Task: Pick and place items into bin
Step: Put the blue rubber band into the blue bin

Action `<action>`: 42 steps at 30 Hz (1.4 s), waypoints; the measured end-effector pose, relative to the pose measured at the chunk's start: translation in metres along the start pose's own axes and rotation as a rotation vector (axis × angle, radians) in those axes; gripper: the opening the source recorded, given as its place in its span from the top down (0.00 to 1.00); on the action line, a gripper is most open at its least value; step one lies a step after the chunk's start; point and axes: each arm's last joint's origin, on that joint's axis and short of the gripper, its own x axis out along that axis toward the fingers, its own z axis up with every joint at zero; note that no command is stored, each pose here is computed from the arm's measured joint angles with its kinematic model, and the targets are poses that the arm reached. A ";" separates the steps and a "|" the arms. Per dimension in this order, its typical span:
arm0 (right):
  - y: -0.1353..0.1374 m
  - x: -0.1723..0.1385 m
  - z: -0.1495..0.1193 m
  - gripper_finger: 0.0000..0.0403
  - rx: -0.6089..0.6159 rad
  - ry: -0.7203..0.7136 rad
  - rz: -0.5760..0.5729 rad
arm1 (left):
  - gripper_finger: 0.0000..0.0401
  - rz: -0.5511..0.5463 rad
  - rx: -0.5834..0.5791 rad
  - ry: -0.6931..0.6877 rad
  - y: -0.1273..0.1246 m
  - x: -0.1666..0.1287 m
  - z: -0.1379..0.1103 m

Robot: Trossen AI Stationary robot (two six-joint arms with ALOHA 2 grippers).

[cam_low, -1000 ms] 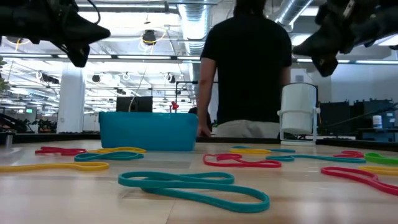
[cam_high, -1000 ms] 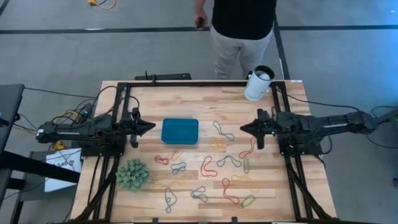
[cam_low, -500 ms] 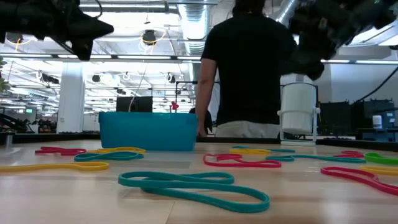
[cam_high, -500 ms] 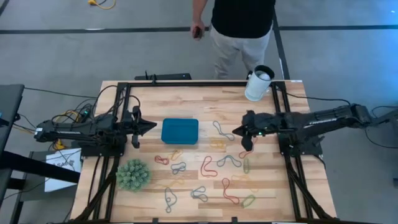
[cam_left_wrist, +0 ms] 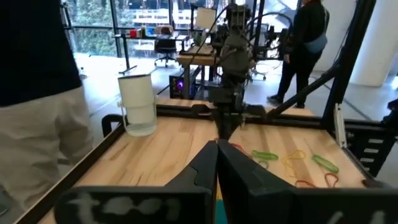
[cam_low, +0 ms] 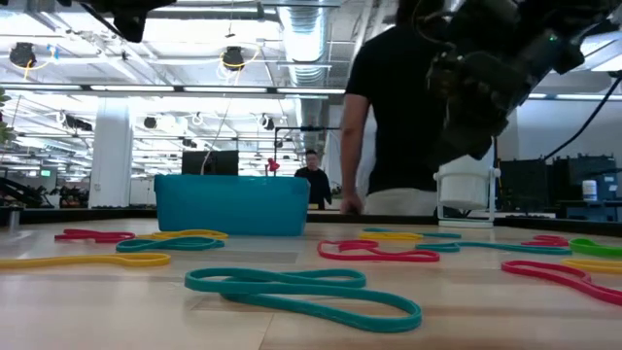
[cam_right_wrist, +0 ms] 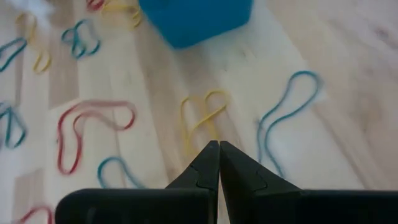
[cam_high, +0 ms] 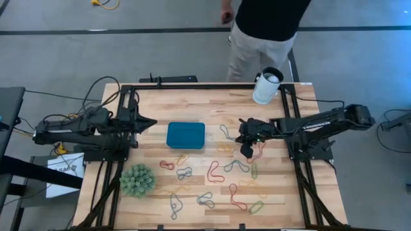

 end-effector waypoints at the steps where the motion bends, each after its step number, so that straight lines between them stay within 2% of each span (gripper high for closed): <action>1: 0.000 0.000 0.000 0.98 -0.015 0.002 0.018 | 1.00 0.001 -0.001 0.005 0.000 0.001 0.000; 9: -0.003 -0.001 0.006 0.96 -0.143 -0.050 -0.006 | 1.00 0.006 -0.014 0.077 -0.001 0.007 -0.007; 17: -0.011 -0.002 0.011 0.95 -0.133 -0.088 -0.030 | 1.00 0.007 -0.013 0.080 -0.001 0.009 -0.007; 22: -0.014 -0.001 0.006 0.94 -0.128 -0.027 -0.045 | 1.00 0.019 -0.011 0.124 -0.001 0.009 -0.012; 25: -0.015 -0.001 0.001 0.94 -0.116 0.022 -0.062 | 1.00 0.118 -0.025 0.137 0.002 0.013 -0.013; 29: -0.018 0.002 0.000 0.94 -0.118 0.029 -0.143 | 1.00 0.252 -0.003 0.152 0.005 0.017 -0.015; 36: -0.021 0.031 -0.013 0.90 -0.219 0.170 -0.153 | 1.00 0.197 -0.001 0.207 0.002 0.027 -0.021; 42: -0.016 0.050 -0.002 0.84 -0.297 0.224 -0.142 | 1.00 0.194 0.015 0.251 0.001 0.035 -0.026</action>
